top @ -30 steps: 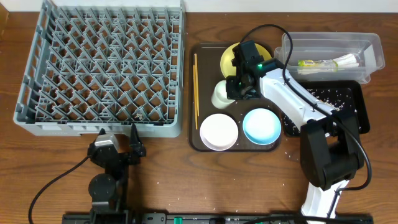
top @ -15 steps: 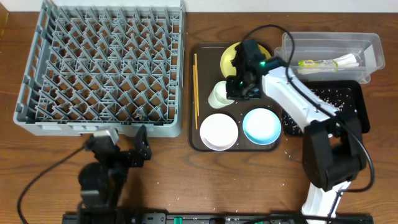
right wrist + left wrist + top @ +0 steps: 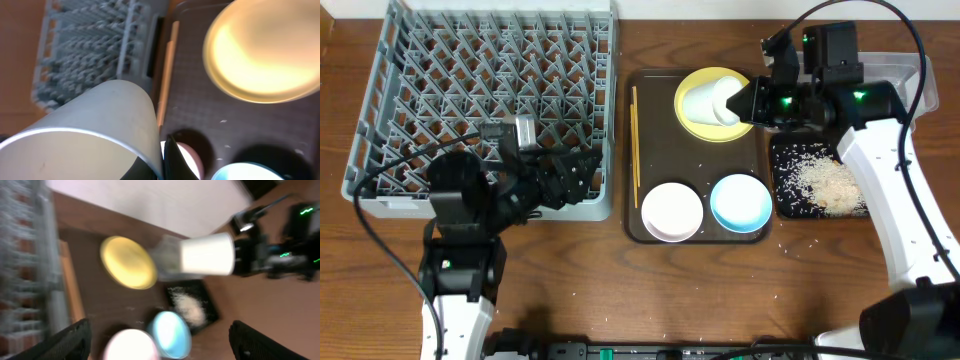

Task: Sort waste into correct bins and load items into the dishwasher
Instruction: 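Lift the cup toward the left gripper and hand it over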

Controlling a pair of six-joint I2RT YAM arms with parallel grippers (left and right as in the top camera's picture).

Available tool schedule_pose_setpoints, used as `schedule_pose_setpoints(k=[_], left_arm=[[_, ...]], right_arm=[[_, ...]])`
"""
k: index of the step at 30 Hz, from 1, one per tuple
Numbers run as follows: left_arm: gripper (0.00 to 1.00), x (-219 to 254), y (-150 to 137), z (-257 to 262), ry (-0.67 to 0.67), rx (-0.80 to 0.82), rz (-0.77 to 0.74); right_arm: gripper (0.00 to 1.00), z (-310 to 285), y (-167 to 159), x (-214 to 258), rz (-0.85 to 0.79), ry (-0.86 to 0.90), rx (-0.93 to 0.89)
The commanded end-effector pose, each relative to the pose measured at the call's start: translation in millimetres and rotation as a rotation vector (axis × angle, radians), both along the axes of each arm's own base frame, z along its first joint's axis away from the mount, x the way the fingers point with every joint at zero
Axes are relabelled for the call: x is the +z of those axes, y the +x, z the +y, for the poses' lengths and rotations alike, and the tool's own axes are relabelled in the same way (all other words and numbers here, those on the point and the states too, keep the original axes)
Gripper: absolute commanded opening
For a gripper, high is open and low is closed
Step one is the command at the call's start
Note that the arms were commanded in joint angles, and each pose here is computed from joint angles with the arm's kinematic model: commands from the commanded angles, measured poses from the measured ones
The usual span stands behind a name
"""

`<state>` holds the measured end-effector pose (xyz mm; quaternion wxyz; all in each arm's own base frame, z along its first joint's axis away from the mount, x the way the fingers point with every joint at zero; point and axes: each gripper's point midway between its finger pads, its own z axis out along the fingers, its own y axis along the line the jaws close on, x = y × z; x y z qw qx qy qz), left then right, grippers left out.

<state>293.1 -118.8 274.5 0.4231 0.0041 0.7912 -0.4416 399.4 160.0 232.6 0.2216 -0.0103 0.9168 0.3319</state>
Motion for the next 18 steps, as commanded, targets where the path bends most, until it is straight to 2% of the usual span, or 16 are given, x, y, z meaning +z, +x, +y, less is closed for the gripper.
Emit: schedule_pose_setpoints(k=[1, 4, 6, 10, 14, 18], left_arm=[[0.89, 11, -9, -18, -0.3, -0.052, 0.289], [0.89, 9, -13, -22, -0.492, -0.017, 0.548], [0.89, 10, -16, -24, -0.547, -0.019, 0.626], [0.89, 11, -19, -26, -0.558, -0.034, 0.645], [0.89, 10, -25, -32, -0.485, -0.135, 0.564], [0.89, -2, -26, -42, -0.494, -0.281, 0.628]], right_arm=[[0.01, 26, -14, 9, 0.016, 0.191, 0.192], [0.01, 37, -21, 10, 0.015, 0.26, 0.275], [0.01, 46, -27, 15, -0.002, 0.314, 0.344], [0.01, 59, -37, 21, -0.018, 0.377, 0.428], [0.01, 75, -50, 29, -0.049, 0.441, 0.529], [0.01, 91, -59, 33, -0.071, 0.459, 0.589]])
